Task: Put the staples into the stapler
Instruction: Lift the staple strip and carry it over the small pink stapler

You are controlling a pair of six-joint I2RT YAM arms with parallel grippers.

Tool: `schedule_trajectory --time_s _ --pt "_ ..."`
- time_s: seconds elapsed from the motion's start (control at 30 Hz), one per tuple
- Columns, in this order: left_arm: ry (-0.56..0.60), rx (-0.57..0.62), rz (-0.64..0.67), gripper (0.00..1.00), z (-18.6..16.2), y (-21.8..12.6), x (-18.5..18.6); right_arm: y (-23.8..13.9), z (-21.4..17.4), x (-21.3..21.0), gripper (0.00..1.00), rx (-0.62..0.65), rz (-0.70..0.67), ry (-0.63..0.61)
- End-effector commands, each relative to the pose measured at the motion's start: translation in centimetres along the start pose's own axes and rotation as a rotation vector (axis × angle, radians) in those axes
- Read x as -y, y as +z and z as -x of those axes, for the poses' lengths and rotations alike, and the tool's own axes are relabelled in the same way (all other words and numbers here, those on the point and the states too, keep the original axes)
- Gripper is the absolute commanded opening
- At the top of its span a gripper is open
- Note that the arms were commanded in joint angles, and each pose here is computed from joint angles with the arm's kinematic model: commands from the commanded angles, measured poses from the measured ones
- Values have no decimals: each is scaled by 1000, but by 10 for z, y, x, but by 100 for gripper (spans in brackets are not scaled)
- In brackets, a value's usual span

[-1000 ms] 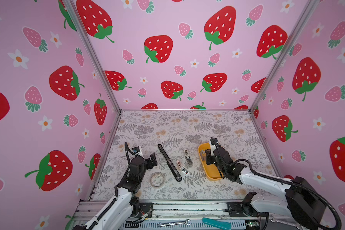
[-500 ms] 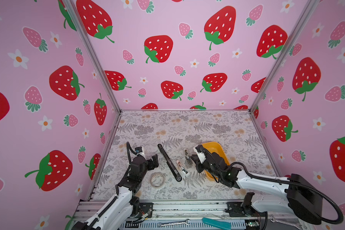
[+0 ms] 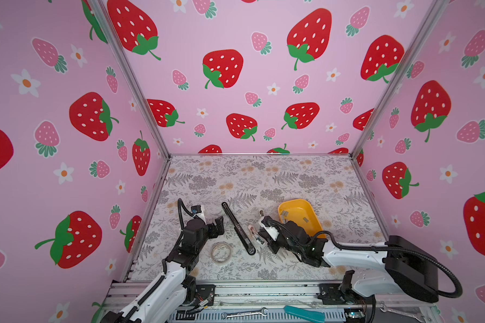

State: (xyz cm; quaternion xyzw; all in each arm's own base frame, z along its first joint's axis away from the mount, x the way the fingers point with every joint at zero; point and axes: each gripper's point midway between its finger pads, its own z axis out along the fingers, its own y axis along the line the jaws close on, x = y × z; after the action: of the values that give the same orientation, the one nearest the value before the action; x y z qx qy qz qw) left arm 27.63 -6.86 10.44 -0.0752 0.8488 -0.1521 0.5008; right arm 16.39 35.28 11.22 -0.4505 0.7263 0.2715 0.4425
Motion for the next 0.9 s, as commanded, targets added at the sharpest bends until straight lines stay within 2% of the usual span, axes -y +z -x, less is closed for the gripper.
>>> schedule_trajectory --time_s 0.0,0.5,0.87 --pt "-8 42 9 99 11 -3 0 4 6 -2 6 5 20 -25" --pt "-13 28 35 99 10 0 -3 8 -1 0 5 8 38 3" --pt "-14 23 37 99 9 1 -3 31 -12 -3 2 -39 51 44"
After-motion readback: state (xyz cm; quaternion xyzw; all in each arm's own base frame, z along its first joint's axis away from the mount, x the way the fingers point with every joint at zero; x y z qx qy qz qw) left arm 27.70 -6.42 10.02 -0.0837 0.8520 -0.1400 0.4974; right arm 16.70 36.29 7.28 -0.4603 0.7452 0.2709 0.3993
